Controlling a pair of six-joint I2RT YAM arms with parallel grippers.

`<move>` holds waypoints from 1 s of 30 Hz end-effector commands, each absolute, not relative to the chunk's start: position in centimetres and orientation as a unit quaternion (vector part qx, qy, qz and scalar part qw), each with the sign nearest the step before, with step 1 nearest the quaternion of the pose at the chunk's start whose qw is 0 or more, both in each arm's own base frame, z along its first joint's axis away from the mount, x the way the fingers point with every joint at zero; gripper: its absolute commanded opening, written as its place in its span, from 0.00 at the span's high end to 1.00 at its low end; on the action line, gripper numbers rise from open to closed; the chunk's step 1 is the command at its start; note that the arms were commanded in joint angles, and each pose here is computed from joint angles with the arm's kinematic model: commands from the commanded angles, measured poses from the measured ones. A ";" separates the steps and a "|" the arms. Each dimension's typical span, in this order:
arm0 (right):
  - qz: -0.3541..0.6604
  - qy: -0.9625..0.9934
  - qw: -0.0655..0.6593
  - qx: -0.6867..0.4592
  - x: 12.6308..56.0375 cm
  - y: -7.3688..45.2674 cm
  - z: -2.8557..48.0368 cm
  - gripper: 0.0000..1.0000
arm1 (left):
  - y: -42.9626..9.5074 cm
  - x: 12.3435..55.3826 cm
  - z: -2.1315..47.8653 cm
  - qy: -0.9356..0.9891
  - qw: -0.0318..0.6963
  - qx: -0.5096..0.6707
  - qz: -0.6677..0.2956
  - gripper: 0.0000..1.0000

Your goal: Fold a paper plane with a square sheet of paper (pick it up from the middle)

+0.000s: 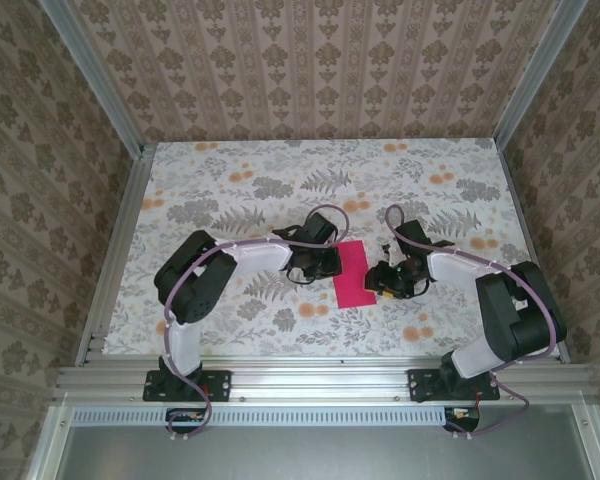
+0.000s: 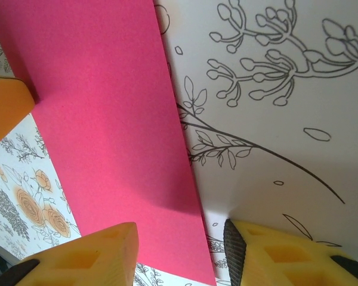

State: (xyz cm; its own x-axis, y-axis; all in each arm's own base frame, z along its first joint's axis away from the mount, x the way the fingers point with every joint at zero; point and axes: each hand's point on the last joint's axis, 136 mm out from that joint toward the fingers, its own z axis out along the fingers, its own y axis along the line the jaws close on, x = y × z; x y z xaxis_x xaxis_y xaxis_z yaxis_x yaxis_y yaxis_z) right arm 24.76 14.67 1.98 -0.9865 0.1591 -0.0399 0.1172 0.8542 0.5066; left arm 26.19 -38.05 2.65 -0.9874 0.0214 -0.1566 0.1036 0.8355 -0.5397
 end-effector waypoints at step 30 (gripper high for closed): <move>0.351 0.931 0.063 0.083 25.9 16.7 4.4 0.56 | -38.3 25.4 1.1 0.958 0.053 0.087 -0.269 0.91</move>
